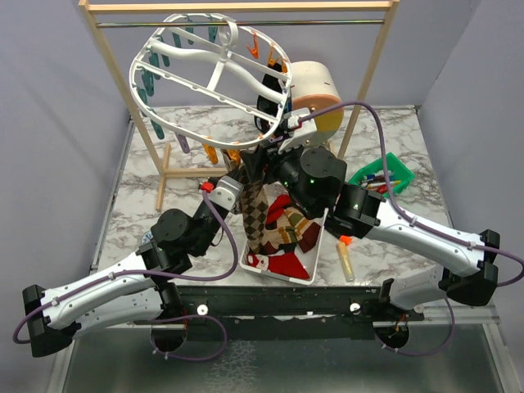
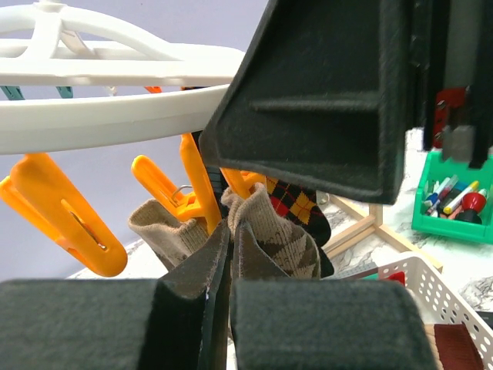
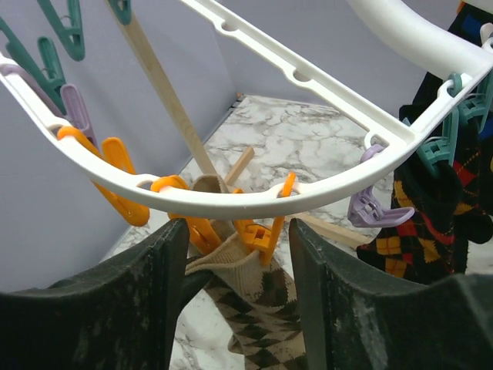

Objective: Clip the socks to the hanger
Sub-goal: Clamp the sock onto the hanger.

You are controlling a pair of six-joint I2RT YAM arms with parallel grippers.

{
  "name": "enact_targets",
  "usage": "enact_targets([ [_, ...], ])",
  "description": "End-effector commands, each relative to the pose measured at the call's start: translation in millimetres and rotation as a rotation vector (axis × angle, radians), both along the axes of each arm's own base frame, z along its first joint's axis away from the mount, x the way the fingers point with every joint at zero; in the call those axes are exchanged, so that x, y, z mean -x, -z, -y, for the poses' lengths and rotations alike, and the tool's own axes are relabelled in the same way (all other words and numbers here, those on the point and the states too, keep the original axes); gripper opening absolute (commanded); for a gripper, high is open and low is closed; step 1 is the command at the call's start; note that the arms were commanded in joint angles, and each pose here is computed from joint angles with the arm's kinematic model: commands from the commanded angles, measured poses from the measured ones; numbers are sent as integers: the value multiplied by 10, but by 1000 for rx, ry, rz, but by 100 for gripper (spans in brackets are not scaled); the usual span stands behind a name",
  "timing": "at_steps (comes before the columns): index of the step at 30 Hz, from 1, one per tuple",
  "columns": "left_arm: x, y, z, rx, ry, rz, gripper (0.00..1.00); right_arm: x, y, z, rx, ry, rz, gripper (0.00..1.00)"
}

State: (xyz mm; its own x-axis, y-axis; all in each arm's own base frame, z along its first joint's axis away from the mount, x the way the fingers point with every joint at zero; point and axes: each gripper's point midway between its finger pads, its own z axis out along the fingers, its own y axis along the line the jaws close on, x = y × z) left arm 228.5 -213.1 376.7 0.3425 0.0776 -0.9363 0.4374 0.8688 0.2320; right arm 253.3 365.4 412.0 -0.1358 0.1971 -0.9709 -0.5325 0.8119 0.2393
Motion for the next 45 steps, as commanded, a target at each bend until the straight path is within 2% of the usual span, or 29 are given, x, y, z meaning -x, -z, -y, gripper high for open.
enact_targets([
  [1, 30, -88, 15, 22, 16, 21, 0, 151, -130, 46, -44, -64, -3, 62],
  [12, -3, -137, 2, 9, -9, 29, 1, 480, -260, 367, -59, -176, 16, 80],
  [16, -14, -184, -72, 15, -40, 33, 11, 682, 13, 463, -23, -279, 72, 80],
  [20, -6, -199, -108, 23, -46, 35, 19, 759, 512, 484, 20, -320, 69, 80],
  [24, 4, -179, -113, 35, -40, 26, 20, 722, 909, 456, 36, -309, 69, 80],
  [30, 2, -192, -77, 37, -29, 16, 21, 431, 1283, 345, 70, -176, 25, 83],
  [33, 19, -201, -98, 36, -25, 5, 26, 235, 1468, 320, 71, -116, -38, 84],
  [38, 65, -137, -196, 31, -26, -45, 37, 89, 1763, 244, 103, -118, -113, 83],
  [45, 209, 67, -381, 68, 1, -124, 48, 70, 1896, 8, 114, -179, -138, 74],
])
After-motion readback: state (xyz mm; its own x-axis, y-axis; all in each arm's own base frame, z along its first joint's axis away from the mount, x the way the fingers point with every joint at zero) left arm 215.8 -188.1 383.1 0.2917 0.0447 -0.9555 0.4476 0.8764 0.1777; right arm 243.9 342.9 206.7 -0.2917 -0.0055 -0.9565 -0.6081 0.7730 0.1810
